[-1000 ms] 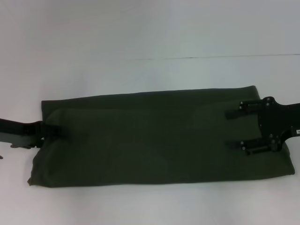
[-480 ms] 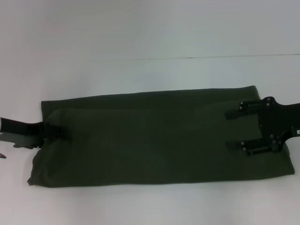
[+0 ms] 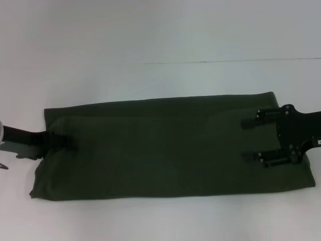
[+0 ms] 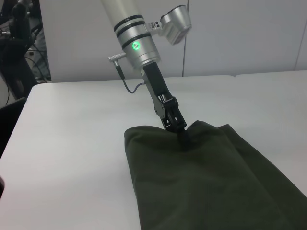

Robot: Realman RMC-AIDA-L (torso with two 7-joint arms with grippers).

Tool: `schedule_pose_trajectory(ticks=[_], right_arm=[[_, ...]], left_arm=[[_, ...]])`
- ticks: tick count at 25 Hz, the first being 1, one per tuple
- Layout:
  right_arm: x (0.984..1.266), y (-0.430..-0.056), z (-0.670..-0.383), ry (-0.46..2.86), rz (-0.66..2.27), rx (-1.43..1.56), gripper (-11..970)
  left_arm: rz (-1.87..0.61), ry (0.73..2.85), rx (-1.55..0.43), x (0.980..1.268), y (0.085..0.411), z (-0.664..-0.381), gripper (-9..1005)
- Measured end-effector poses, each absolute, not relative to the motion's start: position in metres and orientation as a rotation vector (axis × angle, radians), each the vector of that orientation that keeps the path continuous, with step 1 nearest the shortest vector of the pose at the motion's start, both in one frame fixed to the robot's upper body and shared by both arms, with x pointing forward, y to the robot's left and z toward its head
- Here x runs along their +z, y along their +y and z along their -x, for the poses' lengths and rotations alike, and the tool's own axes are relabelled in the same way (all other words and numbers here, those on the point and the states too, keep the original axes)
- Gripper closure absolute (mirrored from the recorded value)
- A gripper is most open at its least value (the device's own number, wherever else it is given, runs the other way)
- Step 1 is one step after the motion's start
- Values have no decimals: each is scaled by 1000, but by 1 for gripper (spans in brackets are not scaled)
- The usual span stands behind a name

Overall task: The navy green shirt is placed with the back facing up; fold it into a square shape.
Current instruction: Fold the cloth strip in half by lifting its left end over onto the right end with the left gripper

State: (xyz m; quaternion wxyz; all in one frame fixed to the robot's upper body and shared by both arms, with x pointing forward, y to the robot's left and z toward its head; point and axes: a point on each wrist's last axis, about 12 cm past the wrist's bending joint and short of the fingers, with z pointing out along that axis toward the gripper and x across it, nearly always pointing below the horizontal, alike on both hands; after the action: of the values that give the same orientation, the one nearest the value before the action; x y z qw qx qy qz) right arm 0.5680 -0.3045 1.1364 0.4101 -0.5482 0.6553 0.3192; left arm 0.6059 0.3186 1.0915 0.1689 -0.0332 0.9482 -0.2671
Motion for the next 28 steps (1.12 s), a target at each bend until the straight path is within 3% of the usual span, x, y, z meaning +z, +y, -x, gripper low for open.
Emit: schedule_pose_trajectory(ticks=[28], right_arm=[[1137,-303,-569,1646,1383,805,164]], left_arm=[[70,2701,-779,1094,312,-609,122]])
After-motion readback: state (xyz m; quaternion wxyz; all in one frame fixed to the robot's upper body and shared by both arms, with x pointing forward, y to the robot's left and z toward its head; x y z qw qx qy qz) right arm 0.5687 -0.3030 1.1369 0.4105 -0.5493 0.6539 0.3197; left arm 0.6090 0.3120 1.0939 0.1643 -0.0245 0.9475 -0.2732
